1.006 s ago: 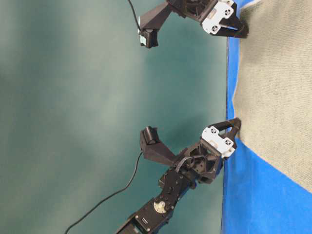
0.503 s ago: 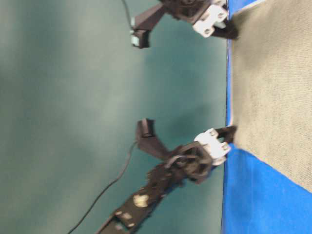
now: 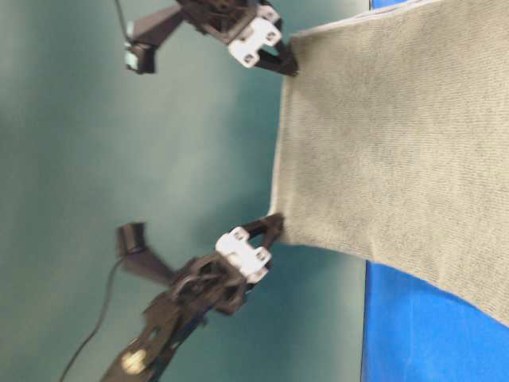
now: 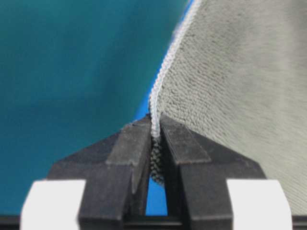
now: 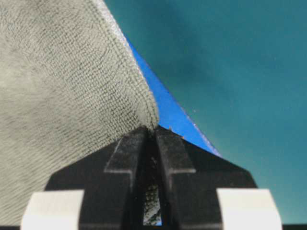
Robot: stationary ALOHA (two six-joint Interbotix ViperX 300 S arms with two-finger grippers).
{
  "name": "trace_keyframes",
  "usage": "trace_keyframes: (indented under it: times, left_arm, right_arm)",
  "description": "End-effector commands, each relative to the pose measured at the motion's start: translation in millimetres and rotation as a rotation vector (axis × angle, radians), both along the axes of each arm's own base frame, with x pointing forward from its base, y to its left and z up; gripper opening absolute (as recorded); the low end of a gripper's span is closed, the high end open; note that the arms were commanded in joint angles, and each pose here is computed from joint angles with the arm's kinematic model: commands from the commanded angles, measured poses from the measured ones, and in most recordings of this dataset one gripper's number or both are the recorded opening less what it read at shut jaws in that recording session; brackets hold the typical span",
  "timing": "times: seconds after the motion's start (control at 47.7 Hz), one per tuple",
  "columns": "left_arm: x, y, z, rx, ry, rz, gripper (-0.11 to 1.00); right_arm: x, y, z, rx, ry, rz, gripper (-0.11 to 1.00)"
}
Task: Fold a large towel.
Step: 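Fold the top edge down over the bottom half with both grippers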
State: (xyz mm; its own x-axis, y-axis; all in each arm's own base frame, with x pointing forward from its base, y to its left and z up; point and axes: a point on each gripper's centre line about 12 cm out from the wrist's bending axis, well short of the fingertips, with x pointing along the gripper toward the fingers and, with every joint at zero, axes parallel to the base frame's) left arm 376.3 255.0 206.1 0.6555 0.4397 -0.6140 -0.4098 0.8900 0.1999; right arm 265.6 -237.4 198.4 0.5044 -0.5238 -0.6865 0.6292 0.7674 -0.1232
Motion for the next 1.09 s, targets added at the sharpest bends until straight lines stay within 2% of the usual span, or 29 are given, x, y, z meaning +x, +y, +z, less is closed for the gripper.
trace_keyframes:
  times: [0.0,0.105,0.21,0.314,0.398,0.524,0.608,0.713,0.796,0.901,1.069]
  left_arm:
    - [-6.2,-22.9,28.5,0.031,-0.040,-0.038,0.03]
    - [-14.9,-59.6,26.3,0.019,-0.026,-0.102,0.03]
    - [-24.3,-93.8,16.0,-0.006,-0.002,-0.162,0.03]
    - [-33.8,-130.2,4.5,-0.075,0.007,-0.195,0.03]
    - [-39.4,-156.9,-2.6,-0.114,0.016,-0.233,0.03]
    - [-43.5,-199.0,-11.4,-0.135,0.041,-0.336,0.03]
    - [-42.7,-232.2,-18.8,-0.152,0.051,-0.420,0.03]
    - [-39.1,-266.5,-32.7,-0.184,0.055,-0.490,0.03]
    - [-37.8,-291.5,-42.3,-0.230,0.071,-0.520,0.03]
    - [-39.3,-311.4,-45.5,-0.278,0.076,-0.531,0.03]
    - [-45.1,-336.3,-49.8,-0.325,0.083,-0.558,0.03]
  right_arm:
    - [0.1,18.7,25.0,-0.032,-0.040,0.032,0.05]
    - [5.7,55.8,36.0,-0.036,-0.071,0.119,0.05]
    - [8.4,91.7,35.3,-0.005,-0.087,0.195,0.05]
    - [11.2,128.6,28.3,0.060,-0.083,0.260,0.05]
    - [15.8,155.6,22.6,0.111,-0.062,0.309,0.05]
    - [25.4,197.1,9.8,0.180,-0.023,0.391,0.05]
    - [30.3,219.0,-1.2,0.223,0.003,0.423,0.05]
    - [36.4,246.8,-13.8,0.276,0.029,0.454,0.05]
    - [39.6,265.8,-20.8,0.307,0.038,0.479,0.05]
    - [43.3,288.0,-26.1,0.332,0.034,0.526,0.05]
    - [49.7,312.7,-36.9,0.368,-0.005,0.589,0.05]
